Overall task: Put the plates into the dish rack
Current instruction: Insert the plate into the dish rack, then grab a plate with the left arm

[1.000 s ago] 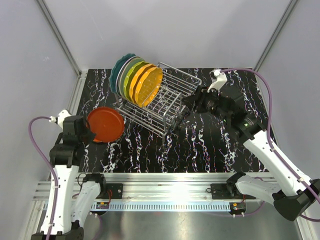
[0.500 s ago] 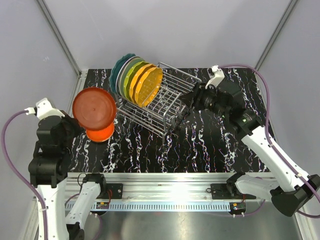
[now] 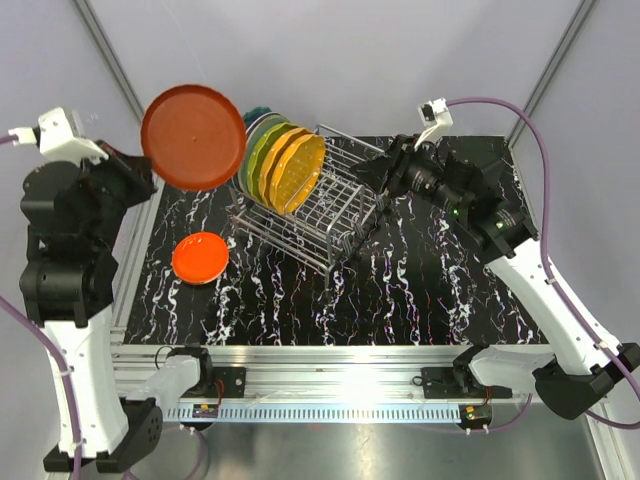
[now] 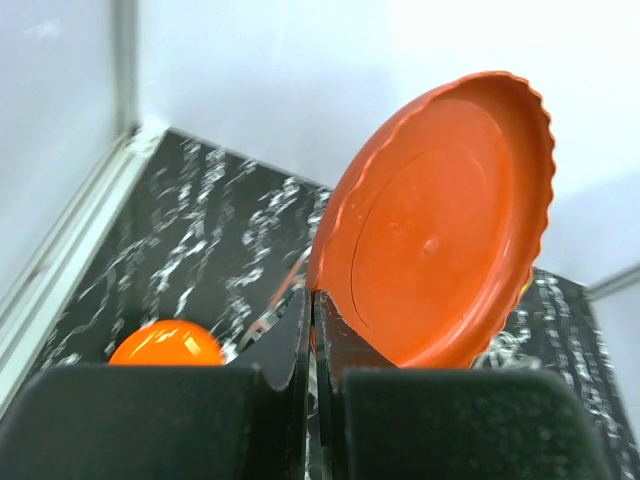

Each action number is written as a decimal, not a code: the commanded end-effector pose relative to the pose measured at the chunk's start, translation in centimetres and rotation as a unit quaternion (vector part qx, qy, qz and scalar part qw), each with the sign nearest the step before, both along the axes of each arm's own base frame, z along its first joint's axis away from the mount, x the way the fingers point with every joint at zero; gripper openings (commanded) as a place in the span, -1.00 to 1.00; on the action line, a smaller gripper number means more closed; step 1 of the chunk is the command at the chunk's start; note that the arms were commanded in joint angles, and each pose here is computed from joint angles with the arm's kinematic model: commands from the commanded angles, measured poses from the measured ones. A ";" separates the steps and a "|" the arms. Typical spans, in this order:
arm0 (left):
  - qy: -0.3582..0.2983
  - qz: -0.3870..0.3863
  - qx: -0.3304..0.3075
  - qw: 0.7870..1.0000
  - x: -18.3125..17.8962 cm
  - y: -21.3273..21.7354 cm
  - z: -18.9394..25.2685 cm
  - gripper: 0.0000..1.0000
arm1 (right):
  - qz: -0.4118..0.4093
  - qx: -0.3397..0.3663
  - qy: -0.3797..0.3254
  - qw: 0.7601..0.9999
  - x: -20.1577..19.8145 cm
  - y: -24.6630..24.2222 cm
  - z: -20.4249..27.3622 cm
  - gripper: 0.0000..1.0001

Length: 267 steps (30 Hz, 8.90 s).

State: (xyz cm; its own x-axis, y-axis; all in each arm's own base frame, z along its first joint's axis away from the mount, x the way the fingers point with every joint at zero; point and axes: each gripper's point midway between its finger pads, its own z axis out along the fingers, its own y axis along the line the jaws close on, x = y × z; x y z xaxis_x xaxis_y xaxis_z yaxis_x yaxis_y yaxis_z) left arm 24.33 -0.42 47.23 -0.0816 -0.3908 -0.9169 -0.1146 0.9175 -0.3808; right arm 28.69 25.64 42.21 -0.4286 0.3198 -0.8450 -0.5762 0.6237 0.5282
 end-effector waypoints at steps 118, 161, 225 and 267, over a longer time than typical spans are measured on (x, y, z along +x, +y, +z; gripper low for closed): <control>-0.085 -0.033 0.536 0.839 7.3 -22.6 -3.4 -1.00 | 0.035 0.033 0.118 0.992 8.5 10.9 -10.4 -0.36; -0.078 -0.047 0.545 0.834 7.1 -21.9 -5.1 -0.07 | 0.020 0.021 0.130 0.991 8.9 11.9 -12.4 -0.36; 0.379 0.220 -0.211 0.874 2.2 7.5 -40.0 0.57 | -0.088 -0.034 0.125 0.988 2.7 -5.5 -17.7 -0.06; 0.392 0.218 -0.229 0.864 2.0 6.9 -41.7 -0.53 | -0.101 -0.014 0.120 0.988 2.9 -6.9 -17.2 -0.10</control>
State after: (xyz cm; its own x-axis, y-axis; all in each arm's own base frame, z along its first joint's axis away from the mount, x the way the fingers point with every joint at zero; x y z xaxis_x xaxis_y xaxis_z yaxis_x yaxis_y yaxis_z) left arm 25.87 6.33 4.48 -0.3683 -0.8541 -0.3673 -0.8118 0.4880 -0.3207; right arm 31.71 18.72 22.98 -0.5850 0.3800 -0.7165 -0.2521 0.7545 0.6060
